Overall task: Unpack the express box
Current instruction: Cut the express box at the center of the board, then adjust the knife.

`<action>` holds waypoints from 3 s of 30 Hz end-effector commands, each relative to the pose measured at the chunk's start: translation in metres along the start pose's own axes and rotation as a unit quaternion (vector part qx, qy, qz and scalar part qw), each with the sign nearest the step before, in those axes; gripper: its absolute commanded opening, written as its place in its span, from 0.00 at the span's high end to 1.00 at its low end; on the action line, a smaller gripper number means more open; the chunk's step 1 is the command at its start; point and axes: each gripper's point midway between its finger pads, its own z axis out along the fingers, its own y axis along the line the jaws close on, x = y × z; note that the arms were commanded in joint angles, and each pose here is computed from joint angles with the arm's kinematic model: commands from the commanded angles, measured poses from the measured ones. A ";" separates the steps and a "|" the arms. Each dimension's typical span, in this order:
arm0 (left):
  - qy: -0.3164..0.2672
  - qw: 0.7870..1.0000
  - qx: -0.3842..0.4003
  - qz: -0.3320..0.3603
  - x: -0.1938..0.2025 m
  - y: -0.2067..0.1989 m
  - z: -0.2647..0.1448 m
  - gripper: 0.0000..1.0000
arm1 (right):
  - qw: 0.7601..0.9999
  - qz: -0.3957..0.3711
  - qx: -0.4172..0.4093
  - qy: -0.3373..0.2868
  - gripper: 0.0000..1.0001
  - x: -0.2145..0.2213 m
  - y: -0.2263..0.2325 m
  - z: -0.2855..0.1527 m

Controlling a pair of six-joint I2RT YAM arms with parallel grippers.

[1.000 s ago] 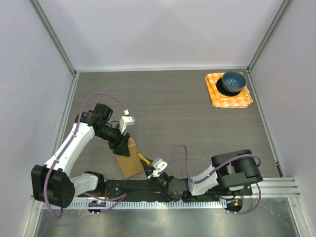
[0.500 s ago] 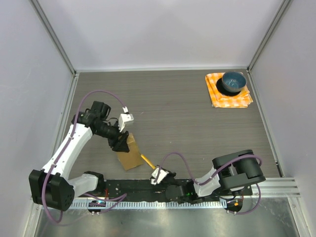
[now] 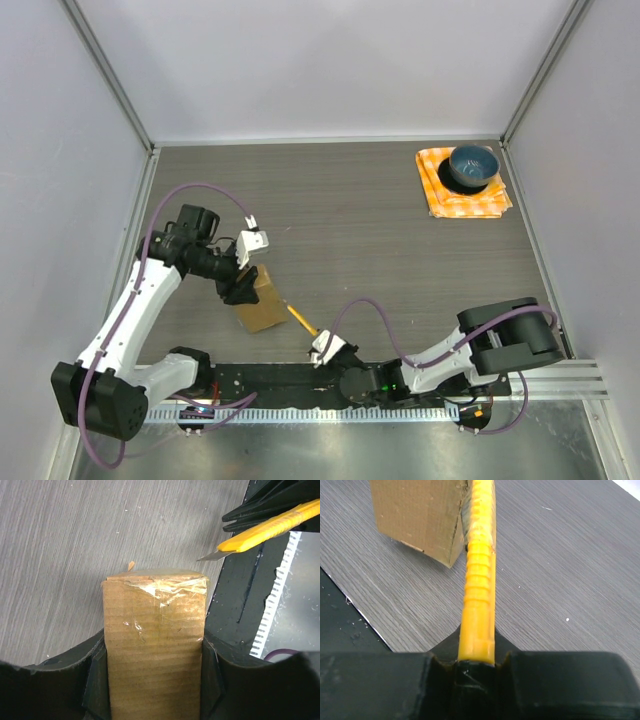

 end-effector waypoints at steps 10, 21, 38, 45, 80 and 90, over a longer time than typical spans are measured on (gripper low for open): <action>0.005 0.998 -0.055 0.038 0.003 0.020 0.000 0.00 | 0.994 0.098 -0.035 -0.019 0.99 -0.035 -0.003 -0.012; -0.070 0.994 -0.029 0.080 -0.062 -0.022 -0.049 0.00 | 0.988 0.096 -0.118 -0.020 0.99 -0.072 0.018 -0.020; -0.006 0.977 0.124 0.172 -0.050 -0.106 -0.055 0.10 | 0.969 0.075 -0.235 0.003 0.99 -0.150 0.000 -0.008; 0.030 0.974 0.147 0.171 -0.040 -0.111 -0.058 0.61 | 0.966 0.068 -0.250 0.011 0.99 -0.158 0.000 -0.007; -0.245 0.952 0.173 -0.052 -0.173 -0.110 -0.063 1.00 | 0.877 0.308 -0.214 -0.299 0.15 -0.267 -0.108 -0.036; -0.226 0.958 0.172 -0.033 -0.152 -0.116 -0.059 1.00 | 0.848 0.311 -0.288 -0.317 0.15 -0.301 -0.120 -0.017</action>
